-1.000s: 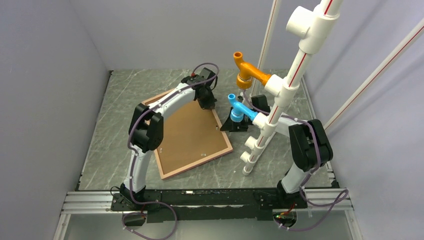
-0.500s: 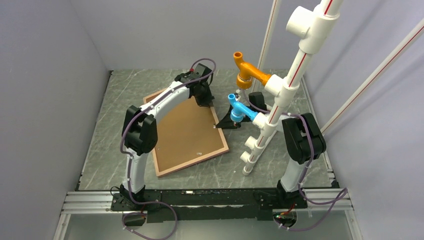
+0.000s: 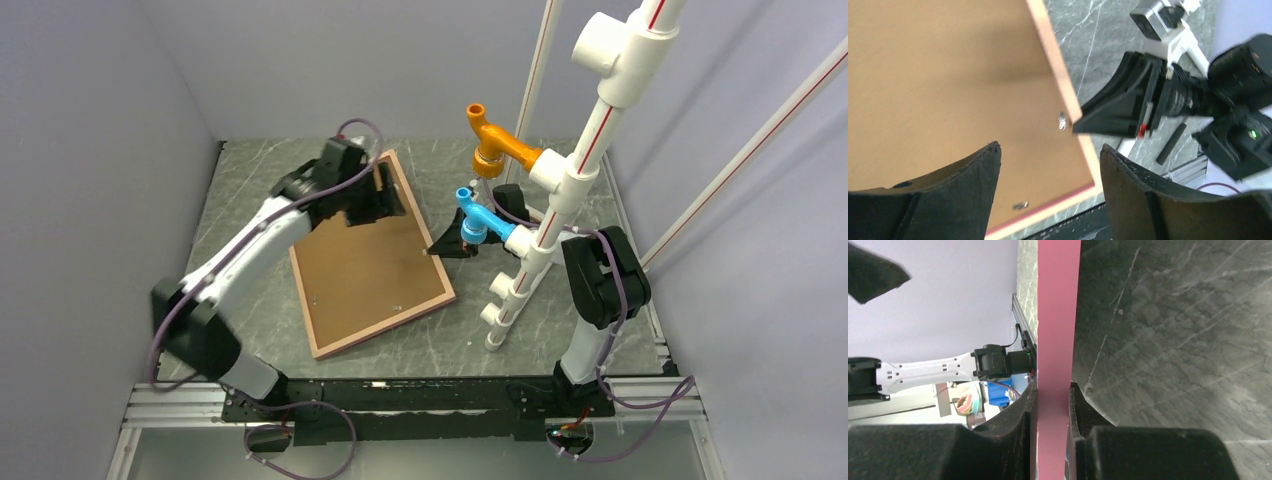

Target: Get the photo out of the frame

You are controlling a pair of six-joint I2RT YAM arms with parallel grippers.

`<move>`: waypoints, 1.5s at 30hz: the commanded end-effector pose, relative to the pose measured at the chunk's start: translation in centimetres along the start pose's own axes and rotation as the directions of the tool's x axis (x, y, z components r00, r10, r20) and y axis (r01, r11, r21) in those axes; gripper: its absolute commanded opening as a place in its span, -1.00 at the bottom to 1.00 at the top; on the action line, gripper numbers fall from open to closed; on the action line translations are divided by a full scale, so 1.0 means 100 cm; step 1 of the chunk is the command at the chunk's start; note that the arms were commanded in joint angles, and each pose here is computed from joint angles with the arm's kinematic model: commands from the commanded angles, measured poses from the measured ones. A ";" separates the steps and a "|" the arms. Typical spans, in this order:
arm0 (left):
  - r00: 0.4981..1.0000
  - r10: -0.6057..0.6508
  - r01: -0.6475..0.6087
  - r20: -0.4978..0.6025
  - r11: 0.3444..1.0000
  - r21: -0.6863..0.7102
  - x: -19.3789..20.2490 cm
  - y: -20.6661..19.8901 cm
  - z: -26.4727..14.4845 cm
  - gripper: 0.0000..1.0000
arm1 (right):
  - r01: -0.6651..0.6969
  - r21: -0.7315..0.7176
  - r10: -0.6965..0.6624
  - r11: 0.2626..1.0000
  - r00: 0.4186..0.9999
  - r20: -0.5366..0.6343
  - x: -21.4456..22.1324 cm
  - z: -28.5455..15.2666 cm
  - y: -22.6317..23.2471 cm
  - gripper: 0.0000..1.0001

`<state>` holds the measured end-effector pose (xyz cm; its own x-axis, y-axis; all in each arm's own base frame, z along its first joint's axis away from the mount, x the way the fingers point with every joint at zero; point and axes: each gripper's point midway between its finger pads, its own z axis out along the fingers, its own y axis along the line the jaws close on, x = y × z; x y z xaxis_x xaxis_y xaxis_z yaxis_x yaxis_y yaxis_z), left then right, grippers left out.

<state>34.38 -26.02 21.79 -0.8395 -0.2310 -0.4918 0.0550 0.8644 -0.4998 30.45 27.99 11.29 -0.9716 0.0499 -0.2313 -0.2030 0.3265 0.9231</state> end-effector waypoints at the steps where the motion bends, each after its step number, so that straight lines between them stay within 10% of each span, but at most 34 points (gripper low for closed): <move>1: 0.986 0.088 -0.099 0.139 0.992 0.077 0.000 0.013 -0.073 0.52 | 0.100 -0.021 -0.099 0.995 0.994 0.048 -0.016 -0.005 0.028 -1.00; 22: 0.793 0.449 -0.536 0.413 0.836 0.121 0.124 0.042 -0.133 0.99 | -0.102 0.070 0.083 0.992 0.969 0.232 -0.046 -0.010 0.057 -1.00; 29: 0.581 0.737 -0.729 0.345 0.660 -0.180 0.144 0.009 -0.113 0.99 | -0.159 0.096 0.123 0.983 0.944 0.305 -0.052 -0.016 0.063 -1.00; 40: 0.499 0.866 -0.720 0.025 0.431 -0.545 0.146 0.031 -0.041 0.99 | -0.164 0.079 0.131 0.983 0.938 0.321 -0.053 -0.013 0.077 -1.00; 45: 0.548 0.831 -0.651 -0.094 0.352 -0.672 0.134 0.056 -0.026 0.99 | -0.155 0.079 0.121 0.985 0.937 0.328 -0.050 -0.016 0.082 -1.00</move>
<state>20.07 -25.51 12.85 -0.4112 0.6629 -0.6257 0.3746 0.7487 0.5470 32.20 29.05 15.80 -0.9334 0.3165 -0.1691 -0.0139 0.4389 0.8984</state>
